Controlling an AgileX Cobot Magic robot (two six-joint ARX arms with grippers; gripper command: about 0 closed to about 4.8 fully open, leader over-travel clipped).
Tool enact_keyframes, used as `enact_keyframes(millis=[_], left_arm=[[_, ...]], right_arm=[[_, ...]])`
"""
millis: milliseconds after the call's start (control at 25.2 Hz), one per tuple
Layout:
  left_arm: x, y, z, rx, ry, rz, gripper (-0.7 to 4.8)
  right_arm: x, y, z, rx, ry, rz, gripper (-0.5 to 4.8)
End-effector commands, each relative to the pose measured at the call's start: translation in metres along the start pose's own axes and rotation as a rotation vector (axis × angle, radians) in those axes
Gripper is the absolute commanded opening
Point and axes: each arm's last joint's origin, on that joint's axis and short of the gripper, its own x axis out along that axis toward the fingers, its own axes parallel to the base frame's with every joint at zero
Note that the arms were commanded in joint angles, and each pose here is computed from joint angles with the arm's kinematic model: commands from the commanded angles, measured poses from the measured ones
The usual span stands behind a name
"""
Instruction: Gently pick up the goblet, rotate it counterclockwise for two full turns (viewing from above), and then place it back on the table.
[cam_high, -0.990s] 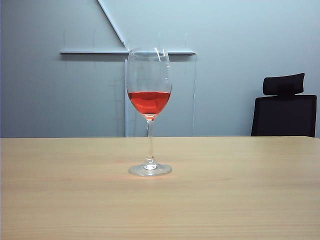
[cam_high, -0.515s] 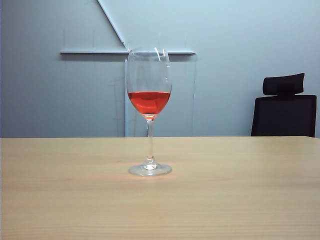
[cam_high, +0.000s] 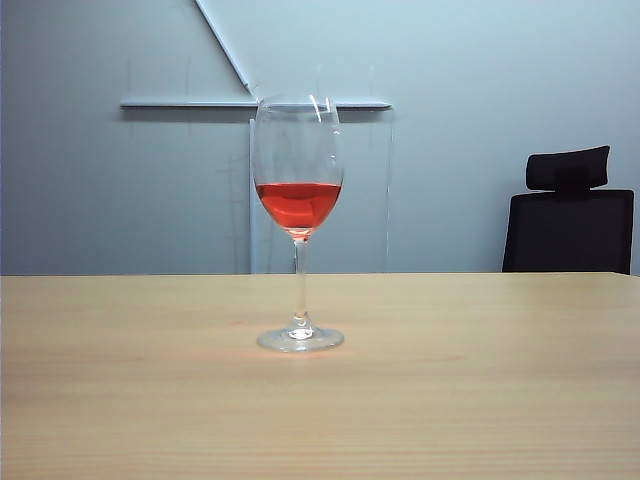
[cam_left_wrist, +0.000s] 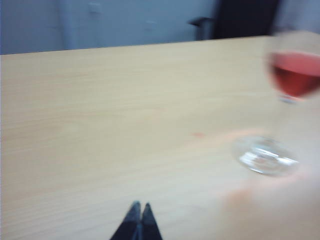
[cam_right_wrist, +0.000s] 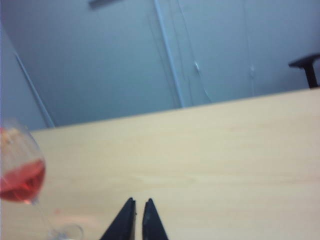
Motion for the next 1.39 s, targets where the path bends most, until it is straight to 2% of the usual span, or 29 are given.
enact_keyframes(millis=[40,119,277,357,396,515,555,634,713,792,951,1030,1387], left_arm=[[-0.002,-0.012,0.001,0.018,-0.007,-0.123,-0.05],[-0.002,-0.015,0.001,0.022,-0.007,-0.158,-0.05],[-0.003,-0.017,0.001,0.023,-0.007,-0.175,-0.05],[-0.003,-0.017,0.001,0.023,-0.007,-0.174,-0.05],[-0.003,-0.017,0.001,0.023,-0.007,-0.174,-0.05],[-0.003,-0.017,0.001,0.024,-0.006,-0.174,-0.05],[-0.003,-0.017,0.001,0.023,-0.006,-0.173,-0.05],[-0.003,-0.017,0.001,0.024,-0.006,-0.174,-0.05],[-0.003,-0.017,0.001,0.023,-0.007,-0.173,-0.05],[-0.003,-0.017,0.001,0.023,-0.007,-0.173,-0.05],[-0.003,-0.017,0.001,0.024,-0.005,-0.173,-0.05],[-0.003,-0.017,0.001,0.024,-0.006,-0.173,-0.05],[-0.003,-0.017,0.001,0.024,-0.006,-0.173,-0.05]], right_arm=[[0.001,0.006,0.015,0.007,-0.028,0.059,0.36],[0.004,0.009,0.021,-0.014,-0.011,0.08,0.53],[0.016,0.016,0.032,-0.09,0.031,0.144,1.44],[0.033,0.021,0.03,-0.145,0.117,0.202,1.68],[0.039,0.023,0.027,-0.161,0.147,0.229,1.96],[0.063,0.034,0.011,-0.201,0.238,0.324,3.71],[0.07,0.038,0.006,-0.218,0.255,0.351,3.98],[0.091,0.051,-0.013,-0.264,0.293,0.439,4.05],[0.114,0.058,-0.031,-0.263,0.309,0.48,4.12],[0.129,0.062,-0.043,-0.255,0.306,0.505,4.41],[0.155,0.066,-0.063,-0.24,0.284,0.598,4.42],[0.174,0.07,-0.079,-0.221,0.312,0.661,4.42],[0.208,0.078,-0.103,-0.194,0.35,0.717,4.41]])
